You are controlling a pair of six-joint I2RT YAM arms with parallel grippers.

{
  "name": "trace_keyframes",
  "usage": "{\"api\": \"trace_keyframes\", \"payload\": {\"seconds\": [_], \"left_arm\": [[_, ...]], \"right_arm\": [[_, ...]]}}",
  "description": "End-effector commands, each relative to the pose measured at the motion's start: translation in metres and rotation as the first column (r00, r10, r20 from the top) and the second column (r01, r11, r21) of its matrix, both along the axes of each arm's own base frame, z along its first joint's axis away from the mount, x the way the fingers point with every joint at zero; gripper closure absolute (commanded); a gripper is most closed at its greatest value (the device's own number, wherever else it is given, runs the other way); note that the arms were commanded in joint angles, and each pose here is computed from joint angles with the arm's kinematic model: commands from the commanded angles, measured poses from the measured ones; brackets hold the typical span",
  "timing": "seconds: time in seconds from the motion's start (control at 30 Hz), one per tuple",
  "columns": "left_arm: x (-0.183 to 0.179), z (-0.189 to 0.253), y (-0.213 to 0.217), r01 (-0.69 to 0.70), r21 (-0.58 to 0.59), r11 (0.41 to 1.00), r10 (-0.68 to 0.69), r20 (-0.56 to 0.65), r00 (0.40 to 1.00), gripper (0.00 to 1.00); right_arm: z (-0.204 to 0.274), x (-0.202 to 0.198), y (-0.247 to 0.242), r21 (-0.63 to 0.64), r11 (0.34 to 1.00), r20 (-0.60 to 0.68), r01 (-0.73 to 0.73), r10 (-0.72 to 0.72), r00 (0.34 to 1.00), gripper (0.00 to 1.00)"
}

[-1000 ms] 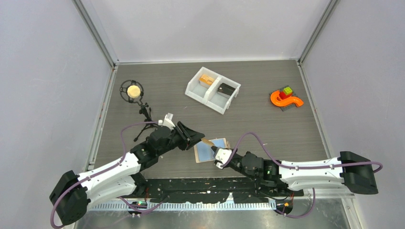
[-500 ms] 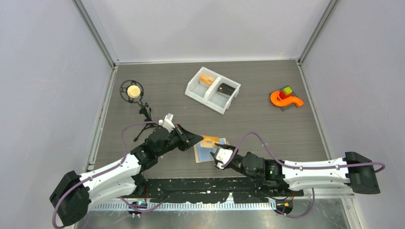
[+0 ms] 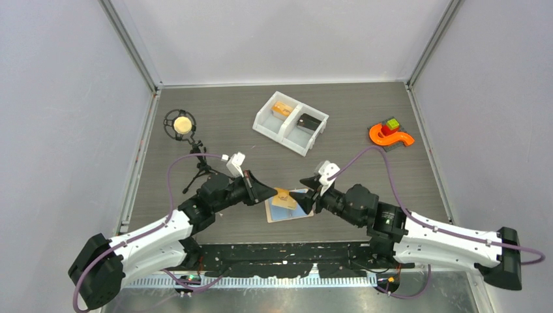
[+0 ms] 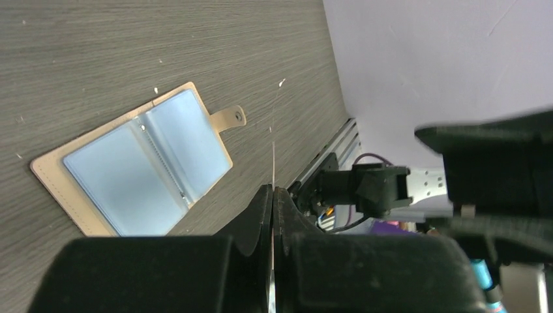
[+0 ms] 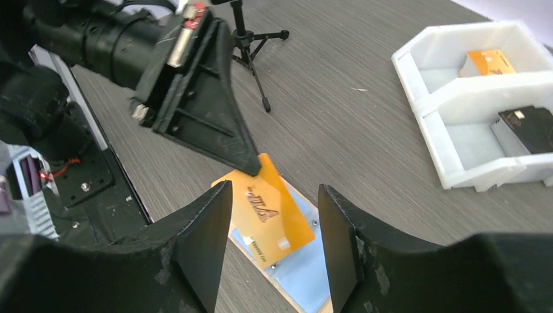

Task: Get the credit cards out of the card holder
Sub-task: Place the credit card in the storage box.

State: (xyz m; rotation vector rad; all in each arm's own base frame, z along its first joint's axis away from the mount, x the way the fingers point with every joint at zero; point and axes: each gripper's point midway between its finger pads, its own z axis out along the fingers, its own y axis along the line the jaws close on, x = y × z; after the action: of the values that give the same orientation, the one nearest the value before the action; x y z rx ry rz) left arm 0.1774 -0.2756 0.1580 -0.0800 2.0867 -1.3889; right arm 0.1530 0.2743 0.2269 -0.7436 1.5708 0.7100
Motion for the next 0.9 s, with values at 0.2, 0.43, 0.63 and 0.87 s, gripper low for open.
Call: {"api": "trace_keyframes", "payload": {"seconds": [0.2,0.43,0.63,0.87], "left_arm": [[-0.031,0.032,-0.002,0.244,0.081,0.966,-0.256,0.235,0.938,1.00],[-0.063,0.049,-0.006,0.414,0.056,0.908,-0.415,0.239,0.878,1.00],[-0.073,0.052,-0.007,0.462,0.025,0.887,-0.453,0.254,0.855,1.00],[-0.084,0.065,-0.011,0.545,0.015,0.838,-0.525,0.291,0.799,1.00]], "right_arm": [[-0.014,-0.018,0.008,0.034,0.966,-0.163,-0.258,0.260,0.952,0.48],[-0.018,-0.028,0.026,-0.011,0.921,-0.185,-0.389,0.380,0.906,0.44],[-0.027,-0.043,0.029,-0.009,0.883,-0.233,-0.469,0.454,0.860,0.49],[-0.019,-0.061,0.047,0.102,0.826,-0.284,-0.554,0.558,0.780,0.89]]}}
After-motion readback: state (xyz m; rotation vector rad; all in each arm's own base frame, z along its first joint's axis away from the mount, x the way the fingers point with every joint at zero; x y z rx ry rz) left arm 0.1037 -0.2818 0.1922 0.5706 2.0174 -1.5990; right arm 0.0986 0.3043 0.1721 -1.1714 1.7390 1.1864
